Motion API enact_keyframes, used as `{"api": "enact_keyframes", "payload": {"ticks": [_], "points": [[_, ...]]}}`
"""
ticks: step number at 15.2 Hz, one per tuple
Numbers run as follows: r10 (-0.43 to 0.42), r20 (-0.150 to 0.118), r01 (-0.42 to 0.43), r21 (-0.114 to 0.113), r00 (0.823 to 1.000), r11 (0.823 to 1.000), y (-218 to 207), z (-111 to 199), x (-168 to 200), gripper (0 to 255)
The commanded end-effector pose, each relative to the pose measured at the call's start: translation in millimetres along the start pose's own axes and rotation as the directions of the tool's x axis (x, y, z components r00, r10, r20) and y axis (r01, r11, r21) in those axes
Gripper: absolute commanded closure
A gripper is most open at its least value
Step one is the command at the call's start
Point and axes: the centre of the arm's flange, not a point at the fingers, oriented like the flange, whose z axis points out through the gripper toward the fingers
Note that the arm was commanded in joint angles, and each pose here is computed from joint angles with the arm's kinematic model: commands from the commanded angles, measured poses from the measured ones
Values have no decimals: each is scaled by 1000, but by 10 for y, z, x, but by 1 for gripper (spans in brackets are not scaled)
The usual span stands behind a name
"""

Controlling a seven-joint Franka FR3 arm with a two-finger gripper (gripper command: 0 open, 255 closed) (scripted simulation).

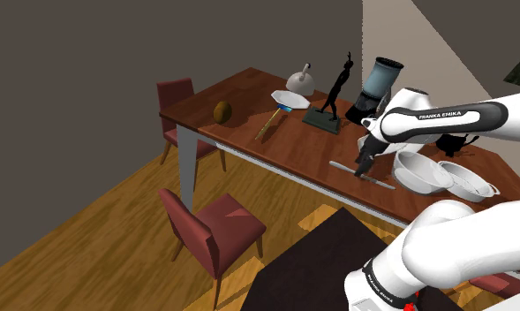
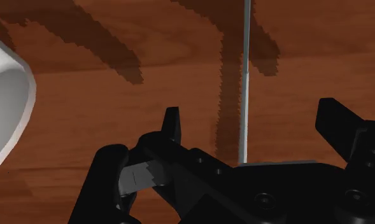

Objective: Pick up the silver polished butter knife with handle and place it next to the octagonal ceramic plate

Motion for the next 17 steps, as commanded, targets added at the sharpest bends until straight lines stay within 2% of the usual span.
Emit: {"api": "enact_keyframes", "payload": {"ticks": [1, 2, 3, 12, 17], "points": [[0, 3, 0, 4, 1000, 1000, -4, 13, -6, 0], [0, 3, 0, 4, 1000, 1000, -4, 13, -6, 0], [0, 3, 0, 4, 1000, 1000, -2, 13, -7, 255], [0, 3, 0, 4, 1000, 1000, -4, 13, -6, 255], [0, 3, 0, 4, 1000, 1000, -2, -251, 9, 255]]}}
